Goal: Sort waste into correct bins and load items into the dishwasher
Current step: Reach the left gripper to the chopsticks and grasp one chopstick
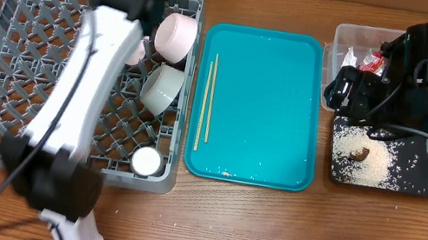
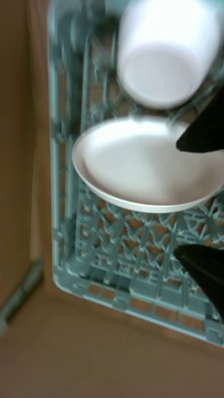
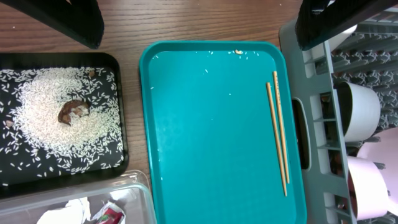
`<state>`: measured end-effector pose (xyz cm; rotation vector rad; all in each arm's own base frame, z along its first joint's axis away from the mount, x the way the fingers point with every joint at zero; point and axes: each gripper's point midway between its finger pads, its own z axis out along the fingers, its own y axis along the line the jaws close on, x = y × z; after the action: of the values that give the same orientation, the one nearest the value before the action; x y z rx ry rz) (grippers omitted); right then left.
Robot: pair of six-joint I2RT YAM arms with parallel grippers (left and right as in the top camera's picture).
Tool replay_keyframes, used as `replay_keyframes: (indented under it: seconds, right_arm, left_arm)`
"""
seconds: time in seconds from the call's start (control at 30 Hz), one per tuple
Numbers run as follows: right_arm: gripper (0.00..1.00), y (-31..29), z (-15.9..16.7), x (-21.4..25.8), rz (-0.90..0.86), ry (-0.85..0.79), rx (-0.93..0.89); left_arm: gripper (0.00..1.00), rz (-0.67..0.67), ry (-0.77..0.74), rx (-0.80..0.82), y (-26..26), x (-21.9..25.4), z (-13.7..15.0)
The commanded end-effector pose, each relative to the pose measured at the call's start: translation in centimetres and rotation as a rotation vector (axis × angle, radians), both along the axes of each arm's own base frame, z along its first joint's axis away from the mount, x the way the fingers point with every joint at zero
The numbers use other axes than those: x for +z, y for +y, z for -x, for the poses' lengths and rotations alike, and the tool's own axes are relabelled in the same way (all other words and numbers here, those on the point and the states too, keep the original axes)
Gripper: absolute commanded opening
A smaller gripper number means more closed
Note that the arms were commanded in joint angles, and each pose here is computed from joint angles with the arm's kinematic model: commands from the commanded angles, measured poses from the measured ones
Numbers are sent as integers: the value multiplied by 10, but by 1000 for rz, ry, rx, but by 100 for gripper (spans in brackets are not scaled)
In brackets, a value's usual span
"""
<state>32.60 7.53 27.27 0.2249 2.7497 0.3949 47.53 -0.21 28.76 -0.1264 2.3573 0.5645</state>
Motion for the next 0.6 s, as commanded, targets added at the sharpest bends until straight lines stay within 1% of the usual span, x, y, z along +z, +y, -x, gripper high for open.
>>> replay_keyframes:
  seconds: [0.0, 0.1, 0.13, 0.17, 0.27, 0.4, 0.43, 0.57]
  right_arm:
    - [100, 0, 0, 8, 0, -28, 0]
    - [100, 0, 0, 8, 0, -28, 0]
    - [100, 0, 0, 8, 0, -28, 0]
    - [100, 0, 0, 8, 0, -28, 0]
    - [100, 0, 0, 8, 0, -28, 0]
    - [100, 0, 0, 8, 0, -28, 0]
    - [100, 0, 0, 8, 0, -28, 0]
    - [100, 0, 0, 8, 0, -28, 0]
  left_arm:
    - [48, 264, -71, -200, -58, 52, 37]
    - [50, 371, 26, -261, -95, 40, 66]
    - [51, 426, 95, -251, -113, 26, 80]
    - [52, 449, 135, -242, -122, 17, 89]
    - [48, 485, 250, -190, -151, -13, 112]
    - [49, 461, 286, -178, -187, -50, 118]
    - [50, 456, 296, -175, -202, -69, 118]
    - [50, 473, 330, -125, -225, -111, 112]
